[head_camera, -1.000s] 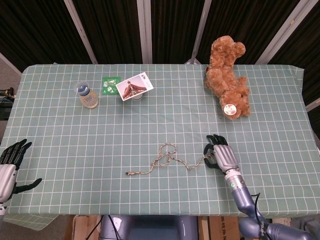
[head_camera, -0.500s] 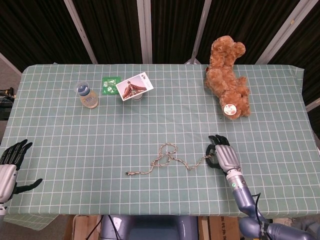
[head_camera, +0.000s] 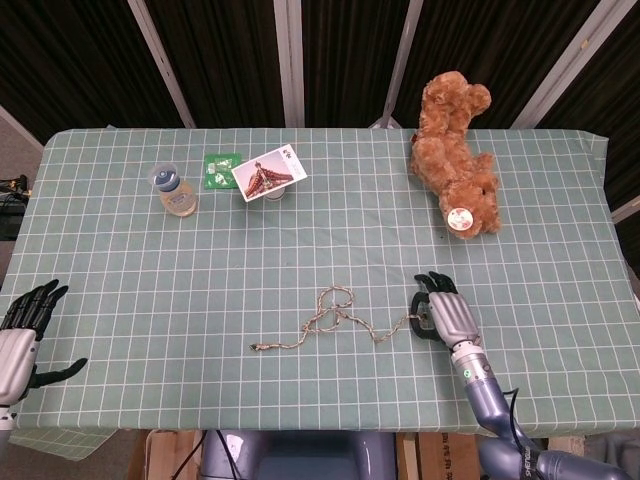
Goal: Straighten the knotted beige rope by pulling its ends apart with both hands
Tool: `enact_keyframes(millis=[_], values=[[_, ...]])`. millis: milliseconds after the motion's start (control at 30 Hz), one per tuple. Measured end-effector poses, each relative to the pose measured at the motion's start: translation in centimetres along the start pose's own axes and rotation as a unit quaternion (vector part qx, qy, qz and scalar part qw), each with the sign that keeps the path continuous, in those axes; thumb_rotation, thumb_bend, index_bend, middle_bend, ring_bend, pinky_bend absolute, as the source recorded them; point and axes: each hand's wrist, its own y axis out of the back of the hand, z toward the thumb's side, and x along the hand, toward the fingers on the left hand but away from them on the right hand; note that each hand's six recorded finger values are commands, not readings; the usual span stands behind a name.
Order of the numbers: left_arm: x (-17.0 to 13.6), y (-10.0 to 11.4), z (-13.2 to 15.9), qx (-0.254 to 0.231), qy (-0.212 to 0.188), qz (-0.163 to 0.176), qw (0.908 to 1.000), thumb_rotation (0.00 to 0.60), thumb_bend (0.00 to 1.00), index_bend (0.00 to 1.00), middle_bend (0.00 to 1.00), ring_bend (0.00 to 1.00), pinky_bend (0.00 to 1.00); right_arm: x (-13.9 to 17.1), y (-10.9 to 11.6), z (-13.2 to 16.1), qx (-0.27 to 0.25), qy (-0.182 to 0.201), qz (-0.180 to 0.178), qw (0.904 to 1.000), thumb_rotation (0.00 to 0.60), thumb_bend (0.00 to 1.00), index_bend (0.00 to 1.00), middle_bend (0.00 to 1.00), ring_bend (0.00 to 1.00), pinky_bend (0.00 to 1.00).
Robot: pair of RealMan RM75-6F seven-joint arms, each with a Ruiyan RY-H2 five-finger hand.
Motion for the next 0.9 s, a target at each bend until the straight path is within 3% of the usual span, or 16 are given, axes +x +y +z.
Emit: enact_keyframes(millis=[233, 433, 667, 900], values=[[1.3, -0.5, 3.0, 0.001, -0.04, -0.02, 0.999, 0.6, 0.18, 0.16, 0.0, 0.0, 0.0, 0.5, 0.5, 0.3, -0.006, 0.0, 0.0, 1.0, 0.6, 0.46, 0.61, 0.18, 0.0, 0.0], [3.2, -2.2, 7.6, 0.0, -0.087, -0.066, 0.9941, 0.6, 0.26, 0.29, 0.06, 0.0, 0.0, 0.7, 0.7, 0.5, -0.01, -0.002, 0.0, 0.9999, 0.6, 0.46, 0.61, 0.18, 0.0, 0.0], [6.0, -5.4, 14.0, 0.008, -0.145, -0.099, 0.9844, 0.6, 0.31, 0.34, 0.09, 0.0, 0.0, 0.9, 1.0, 0.4, -0.011, -0.006, 0.0, 0.9999, 0.6, 0.46, 0.61, 0.18, 0.0, 0.0], [7.2, -9.3, 18.4, -0.003, -0.154, -0.136, 0.9786, 0.6, 0.35, 0.38, 0.11, 0.0, 0.0, 0.9, 1.4, 0.0, -0.015, -0.013, -0.003, 0.9998, 0.6, 0.46, 0.61, 0.18, 0.0, 0.0]])
